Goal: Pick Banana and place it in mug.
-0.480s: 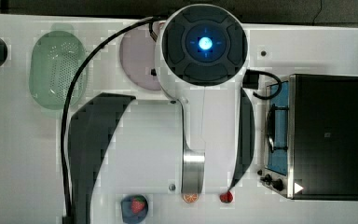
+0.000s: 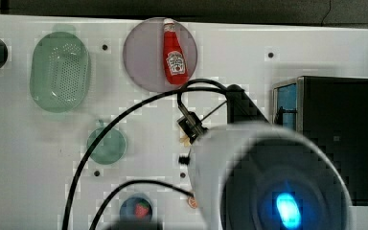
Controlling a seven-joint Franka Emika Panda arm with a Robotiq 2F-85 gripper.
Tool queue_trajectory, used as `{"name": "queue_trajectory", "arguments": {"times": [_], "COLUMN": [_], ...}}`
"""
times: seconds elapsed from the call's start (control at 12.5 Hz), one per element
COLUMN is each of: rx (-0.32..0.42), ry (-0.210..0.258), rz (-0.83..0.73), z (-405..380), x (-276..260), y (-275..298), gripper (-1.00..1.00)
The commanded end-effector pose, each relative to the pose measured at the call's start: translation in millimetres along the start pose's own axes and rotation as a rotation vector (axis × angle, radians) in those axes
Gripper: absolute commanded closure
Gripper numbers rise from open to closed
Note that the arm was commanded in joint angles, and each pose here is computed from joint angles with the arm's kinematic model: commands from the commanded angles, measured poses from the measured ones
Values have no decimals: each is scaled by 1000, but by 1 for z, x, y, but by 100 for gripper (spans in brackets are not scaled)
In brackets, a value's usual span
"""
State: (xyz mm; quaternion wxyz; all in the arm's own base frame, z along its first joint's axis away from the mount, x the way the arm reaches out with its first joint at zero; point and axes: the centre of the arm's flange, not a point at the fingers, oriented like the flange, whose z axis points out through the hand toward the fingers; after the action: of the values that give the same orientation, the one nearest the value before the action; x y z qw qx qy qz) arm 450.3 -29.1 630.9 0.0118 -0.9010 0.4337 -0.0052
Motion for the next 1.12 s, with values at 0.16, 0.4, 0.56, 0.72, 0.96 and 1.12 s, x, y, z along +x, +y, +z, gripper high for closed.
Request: {"name": "queue_trajectory", "arguments": {"times": [0.16,0.4,0.56,0.72,0.96,1.12], "rx": [-94,-87,-65,-53,-62,-66], "ry": [-59,-55,-35,-21,-27,-26], "rz": [-28,-81,-120,-117,-114,-113], "z": [94,164,209,253,317,355], "x": [16,19,22,22,17,15], "y": [-18,-22,-22,-19,-9,-4], "gripper": [-100,-100,-100,-100,-100,-100]}}
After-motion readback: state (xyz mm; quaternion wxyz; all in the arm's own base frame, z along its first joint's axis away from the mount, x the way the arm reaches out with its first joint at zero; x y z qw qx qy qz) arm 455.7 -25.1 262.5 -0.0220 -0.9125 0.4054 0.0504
